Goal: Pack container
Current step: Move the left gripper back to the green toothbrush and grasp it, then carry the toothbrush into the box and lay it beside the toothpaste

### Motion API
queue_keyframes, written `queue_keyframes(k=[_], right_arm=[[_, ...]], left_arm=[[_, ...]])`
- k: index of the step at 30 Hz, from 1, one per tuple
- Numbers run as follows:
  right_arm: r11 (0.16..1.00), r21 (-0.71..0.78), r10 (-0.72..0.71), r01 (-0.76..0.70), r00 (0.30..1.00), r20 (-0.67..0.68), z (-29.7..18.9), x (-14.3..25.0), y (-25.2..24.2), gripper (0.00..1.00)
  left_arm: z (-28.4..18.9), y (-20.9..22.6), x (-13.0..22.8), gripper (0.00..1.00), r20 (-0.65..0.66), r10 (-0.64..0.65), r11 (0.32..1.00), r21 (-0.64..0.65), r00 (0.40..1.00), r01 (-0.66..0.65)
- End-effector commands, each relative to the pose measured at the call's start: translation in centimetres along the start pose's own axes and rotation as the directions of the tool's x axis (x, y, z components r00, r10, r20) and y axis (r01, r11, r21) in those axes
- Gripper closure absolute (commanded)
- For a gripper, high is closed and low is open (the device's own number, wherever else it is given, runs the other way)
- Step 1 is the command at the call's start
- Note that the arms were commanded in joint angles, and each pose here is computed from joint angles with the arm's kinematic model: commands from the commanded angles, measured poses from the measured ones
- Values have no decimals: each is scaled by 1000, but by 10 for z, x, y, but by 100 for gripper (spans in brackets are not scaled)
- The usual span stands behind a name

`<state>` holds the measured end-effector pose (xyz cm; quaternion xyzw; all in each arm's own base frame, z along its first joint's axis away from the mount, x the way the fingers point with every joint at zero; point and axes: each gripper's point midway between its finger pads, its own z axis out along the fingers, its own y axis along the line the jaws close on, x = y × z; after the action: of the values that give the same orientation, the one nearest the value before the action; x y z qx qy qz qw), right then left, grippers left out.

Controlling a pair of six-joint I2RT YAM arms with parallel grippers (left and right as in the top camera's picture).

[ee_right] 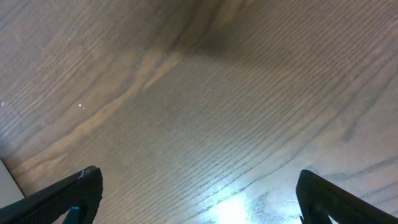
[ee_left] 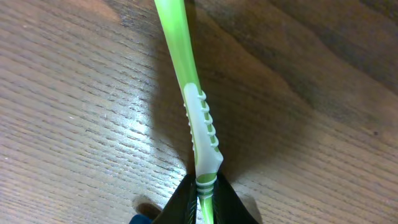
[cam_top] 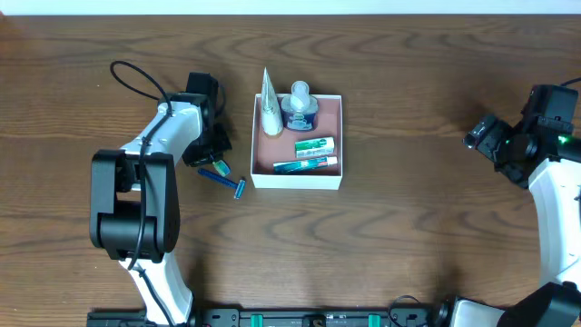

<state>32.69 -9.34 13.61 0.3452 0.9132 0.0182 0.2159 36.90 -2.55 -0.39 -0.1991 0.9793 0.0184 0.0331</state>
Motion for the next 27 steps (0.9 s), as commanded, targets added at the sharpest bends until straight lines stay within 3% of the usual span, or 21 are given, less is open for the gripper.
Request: queue_keyframes(k=[1,10,21,25,27], right_arm=[[1000,4,16,-16,1000,23,-5,-6,-1,1],[1000,4,16,-16,1000,23,-5,-6,-1,1],[1000,4,16,-16,1000,23,-5,-6,-1,1],[1000,4,16,-16,1000,23,-5,-6,-1,1],[1000,4,16,-16,1000,23,-5,-6,-1,1]], left_arm=[[10,7,10,93,-37,-6,1000,-25,999,5],[-34,2,-10,94,29,54,998,7,998,-54],[-185,0,-27,94,341,80,982,135,937,-133],[-235,-22,-4,94,445,211,910,235,870,-341],[-256,-38,15,94,507,321,833,251,800,-493]])
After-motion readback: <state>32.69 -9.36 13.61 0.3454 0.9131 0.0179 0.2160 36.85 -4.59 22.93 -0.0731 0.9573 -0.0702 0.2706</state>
